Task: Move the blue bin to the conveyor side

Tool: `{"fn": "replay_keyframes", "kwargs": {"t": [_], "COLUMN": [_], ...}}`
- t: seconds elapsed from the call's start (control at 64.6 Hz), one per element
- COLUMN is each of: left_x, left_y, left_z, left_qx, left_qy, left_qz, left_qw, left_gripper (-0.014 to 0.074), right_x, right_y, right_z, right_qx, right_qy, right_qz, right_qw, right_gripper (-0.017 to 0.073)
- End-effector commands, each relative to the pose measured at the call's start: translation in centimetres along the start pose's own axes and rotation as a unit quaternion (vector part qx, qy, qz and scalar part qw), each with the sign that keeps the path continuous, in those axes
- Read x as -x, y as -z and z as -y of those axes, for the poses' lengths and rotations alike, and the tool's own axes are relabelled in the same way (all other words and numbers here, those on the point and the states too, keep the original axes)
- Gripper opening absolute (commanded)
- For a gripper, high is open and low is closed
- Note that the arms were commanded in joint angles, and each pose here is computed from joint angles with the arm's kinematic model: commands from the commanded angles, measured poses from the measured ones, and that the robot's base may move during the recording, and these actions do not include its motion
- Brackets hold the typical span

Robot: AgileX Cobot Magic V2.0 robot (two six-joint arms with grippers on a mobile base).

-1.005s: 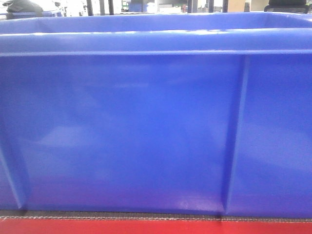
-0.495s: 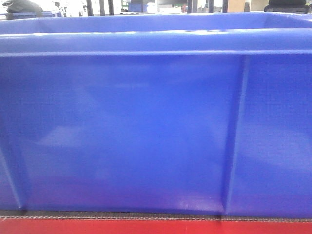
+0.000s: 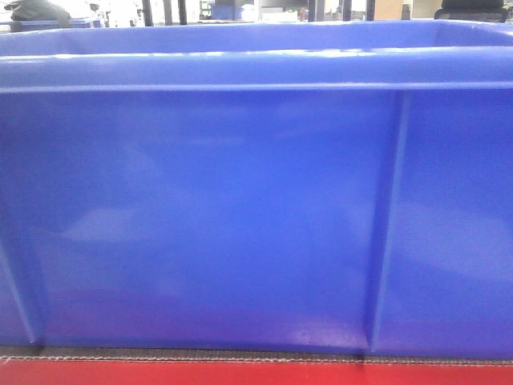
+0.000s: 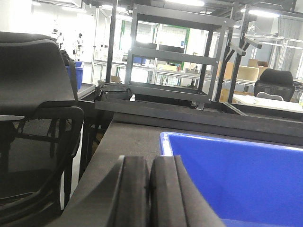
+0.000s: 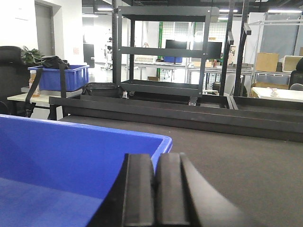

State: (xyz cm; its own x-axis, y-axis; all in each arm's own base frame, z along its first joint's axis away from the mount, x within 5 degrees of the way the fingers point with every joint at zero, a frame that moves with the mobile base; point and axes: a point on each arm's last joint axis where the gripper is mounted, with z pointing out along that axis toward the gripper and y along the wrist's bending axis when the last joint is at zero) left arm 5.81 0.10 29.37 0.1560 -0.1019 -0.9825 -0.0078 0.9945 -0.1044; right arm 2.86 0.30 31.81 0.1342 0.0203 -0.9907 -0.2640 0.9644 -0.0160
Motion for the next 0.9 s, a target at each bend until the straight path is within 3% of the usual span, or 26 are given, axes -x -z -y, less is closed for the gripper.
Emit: {"fn": "replay_keyframes", "kwargs": {"t": [0.0,0.263,0.402,0.433,0.619,0.696,0.882], "left_x": [0.1,0.1,0.1,0.1,0.1,0.1,0.1], "left_y": [0.1,0.1,0.1,0.1,0.1,0.1,0.1], "left_z": [0.0,0.0,0.0,0.0,0.0,0.0,0.0], "left_qx": [0.001,0.001,0.001,0.001,0.001,0.001,0.001], "left_qy": [0.003,0.003,0.003,0.003,0.003,0.003,0.003], "left_qz": [0.01,0.01,0.01,0.01,0.01,0.01,0.01], "left_qw": [1.0,1.0,1.0,1.0,1.0,1.0,1.0], "left_gripper": [0.0004,0.0004,0.0004,0.0004,0.0004,0.0004,0.0004], "right_x": [0.1,-0.2,-2.5,-3.4,-6.5,-7.4,-9.2], "right_y": [0.1,0.2,0.3,0.1,-0.4,-0.7,-1.0], "right_z": [0.0,-0.1,-0.1,-0.1,-0.1,0.0,0.6], "right_qx": [0.001,0.006,-0.003,-0.01,-0.053,-0.073,-0.118], "right_qy": [0.006,-0.008,0.05,0.051,-0.013,0.002,0.006], "right_qz": [0.014,0.015,-0.011,-0.032,-0.08,-0.065,-0.048], "right_qw": [1.0,1.0,0.999,0.998,0.995,0.995,0.992], "right_gripper": [-0.0088,-0.0088,-0.0088,-0.0088,-0.0088,-0.0088,-0.0088]}}
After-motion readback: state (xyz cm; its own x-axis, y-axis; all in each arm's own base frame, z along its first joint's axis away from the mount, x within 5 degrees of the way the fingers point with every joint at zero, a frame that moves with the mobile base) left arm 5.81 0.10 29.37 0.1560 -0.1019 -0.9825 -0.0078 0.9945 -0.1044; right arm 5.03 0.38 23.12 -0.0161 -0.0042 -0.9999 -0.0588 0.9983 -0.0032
